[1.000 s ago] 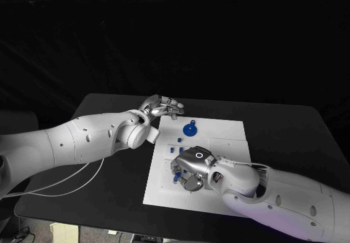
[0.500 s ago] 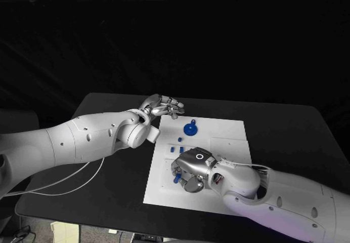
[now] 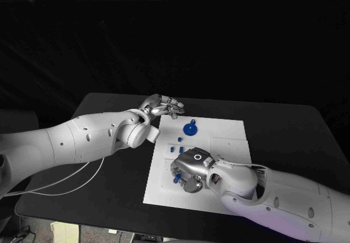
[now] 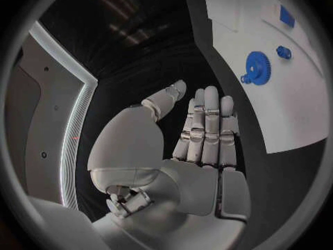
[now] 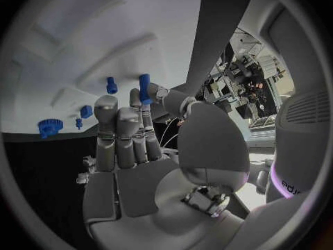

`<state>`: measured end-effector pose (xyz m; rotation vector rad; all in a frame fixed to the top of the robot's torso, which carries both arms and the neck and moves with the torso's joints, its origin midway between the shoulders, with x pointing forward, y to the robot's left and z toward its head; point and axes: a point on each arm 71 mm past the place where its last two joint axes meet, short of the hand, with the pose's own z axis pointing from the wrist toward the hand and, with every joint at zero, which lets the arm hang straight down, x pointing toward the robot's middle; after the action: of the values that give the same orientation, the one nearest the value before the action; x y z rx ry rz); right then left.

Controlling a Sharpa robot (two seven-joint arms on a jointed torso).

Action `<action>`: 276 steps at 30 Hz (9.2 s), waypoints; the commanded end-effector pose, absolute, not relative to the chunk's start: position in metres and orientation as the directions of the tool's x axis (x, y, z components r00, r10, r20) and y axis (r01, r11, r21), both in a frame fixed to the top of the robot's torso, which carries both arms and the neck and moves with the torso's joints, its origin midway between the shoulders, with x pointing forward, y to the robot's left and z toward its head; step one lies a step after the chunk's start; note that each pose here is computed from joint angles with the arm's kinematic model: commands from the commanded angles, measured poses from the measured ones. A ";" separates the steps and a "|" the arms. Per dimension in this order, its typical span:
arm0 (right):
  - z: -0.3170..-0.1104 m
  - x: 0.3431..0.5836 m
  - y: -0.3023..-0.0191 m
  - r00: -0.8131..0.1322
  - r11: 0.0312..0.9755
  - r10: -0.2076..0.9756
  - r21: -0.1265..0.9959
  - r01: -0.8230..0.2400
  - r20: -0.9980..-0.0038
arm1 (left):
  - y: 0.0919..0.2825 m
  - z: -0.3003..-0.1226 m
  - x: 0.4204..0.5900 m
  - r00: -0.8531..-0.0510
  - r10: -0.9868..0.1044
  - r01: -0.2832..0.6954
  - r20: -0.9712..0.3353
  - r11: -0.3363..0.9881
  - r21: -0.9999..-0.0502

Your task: Assemble the parts on the task board

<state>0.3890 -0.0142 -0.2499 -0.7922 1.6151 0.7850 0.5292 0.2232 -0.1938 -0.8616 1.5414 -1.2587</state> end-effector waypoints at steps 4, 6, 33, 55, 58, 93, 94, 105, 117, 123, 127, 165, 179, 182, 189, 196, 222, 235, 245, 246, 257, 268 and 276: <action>-0.257 0.385 -0.010 -0.131 0.548 -0.167 0.018 -0.836 -0.977 | 0.221 -0.192 0.529 -0.327 -0.919 0.046 -0.219 0.216 -0.975; -0.257 0.384 -0.008 -0.131 0.543 -0.167 0.019 -0.839 -0.977 | 0.220 -0.192 0.529 -0.328 -0.919 0.046 -0.219 0.216 -0.975; -0.260 0.384 -0.008 -0.179 0.545 -0.134 0.078 -0.835 -0.975 | 0.221 -0.192 0.529 -0.326 -0.920 0.045 -0.219 0.216 -0.975; -0.254 0.388 -0.018 -0.159 0.574 -0.013 0.122 -0.810 -0.987 | 0.224 -0.192 0.530 -0.319 -0.921 0.045 -0.222 0.219 -0.975; -0.252 0.389 -0.020 -0.153 0.576 0.012 0.132 -0.807 -0.988 | 0.224 -0.192 0.531 -0.317 -0.922 0.045 -0.223 0.220 -0.974; -0.189 0.446 -0.166 -0.519 0.725 0.387 0.599 -0.340 -0.762 | 0.233 -0.194 0.536 -0.295 -0.928 0.043 -0.230 0.227 -0.973; -0.191 0.447 -0.173 -0.550 0.741 0.378 0.600 -0.302 -0.745 | 0.232 -0.194 0.536 -0.295 -0.928 0.042 -0.228 0.226 -0.973; -0.212 0.436 -0.215 -0.765 0.884 0.300 0.468 -0.002 -0.570 | 0.232 -0.195 0.535 -0.299 -0.927 0.039 -0.227 0.226 -0.973; -0.239 0.420 -0.220 -0.806 0.919 0.292 0.385 0.088 -0.514 | 0.229 -0.195 0.535 -0.305 -0.926 0.039 -0.224 0.223 -0.974; -0.243 0.418 -0.213 -0.800 0.922 0.285 0.378 0.080 -0.527 | 0.229 -0.195 0.535 -0.306 -0.926 0.038 -0.221 0.220 -0.975; -0.245 0.419 -0.206 -0.795 0.923 0.280 0.377 0.070 -0.538 | 0.229 -0.195 0.534 -0.307 -0.926 0.037 -0.221 0.220 -0.975; -0.259 0.416 -0.196 -0.760 0.905 0.347 0.410 0.117 -0.549 | 0.225 -0.195 0.533 -0.314 -0.924 0.036 -0.218 0.217 -0.975; -0.244 0.410 -0.179 -0.797 0.870 0.382 0.472 0.139 -0.468 | 0.225 -0.195 0.533 -0.313 -0.924 0.035 -0.218 0.218 -0.975; -0.245 0.410 -0.170 -0.811 0.874 0.363 0.469 0.126 -0.458 | 0.224 -0.195 0.533 -0.316 -0.924 0.035 -0.217 0.217 -0.976; -0.249 0.416 -0.154 -0.820 0.881 0.337 0.463 0.100 -0.463 | 0.221 -0.195 0.533 -0.321 -0.922 0.036 -0.215 0.215 -0.976; -0.254 0.419 -0.148 -0.814 0.892 0.310 0.446 0.071 -0.491 | 0.221 -0.195 0.532 -0.323 -0.922 0.035 -0.214 0.214 -0.976; -0.259 0.421 -0.145 -0.796 0.909 0.274 0.416 0.030 -0.540 | 0.220 -0.195 0.532 -0.326 -0.921 0.035 -0.213 0.214 -0.976; -0.257 0.420 -0.147 -0.787 0.901 0.279 0.433 0.017 -0.550 | 0.220 -0.195 0.532 -0.324 -0.922 0.034 -0.214 0.214 -0.976; -0.252 0.411 -0.146 -0.807 0.866 0.224 0.492 -0.093 -0.546 | 0.221 -0.195 0.532 -0.323 -0.922 0.034 -0.214 0.215 -0.976; -0.252 0.410 -0.146 -0.809 0.865 0.221 0.493 -0.096 -0.544 | 0.221 -0.195 0.532 -0.323 -0.922 0.034 -0.214 0.215 -0.976; -0.254 0.409 -0.143 -0.808 0.878 0.200 0.467 -0.102 -0.554 | 0.221 -0.195 0.532 -0.326 -0.921 0.034 -0.213 0.214 -0.976; -0.257 0.410 -0.145 -0.815 0.900 0.173 0.424 -0.097 -0.553 | 0.221 -0.195 0.532 -0.326 -0.921 0.033 -0.213 0.214 -0.976; -0.258 0.411 -0.146 -0.813 0.910 0.148 0.398 -0.111 -0.564 | 0.222 -0.195 0.532 -0.326 -0.921 0.033 -0.213 0.214 -0.976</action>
<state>0.4121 -0.1447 -0.2558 0.0699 2.4374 0.5976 0.5323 0.2238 -0.1964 -0.8743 1.5440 -1.2538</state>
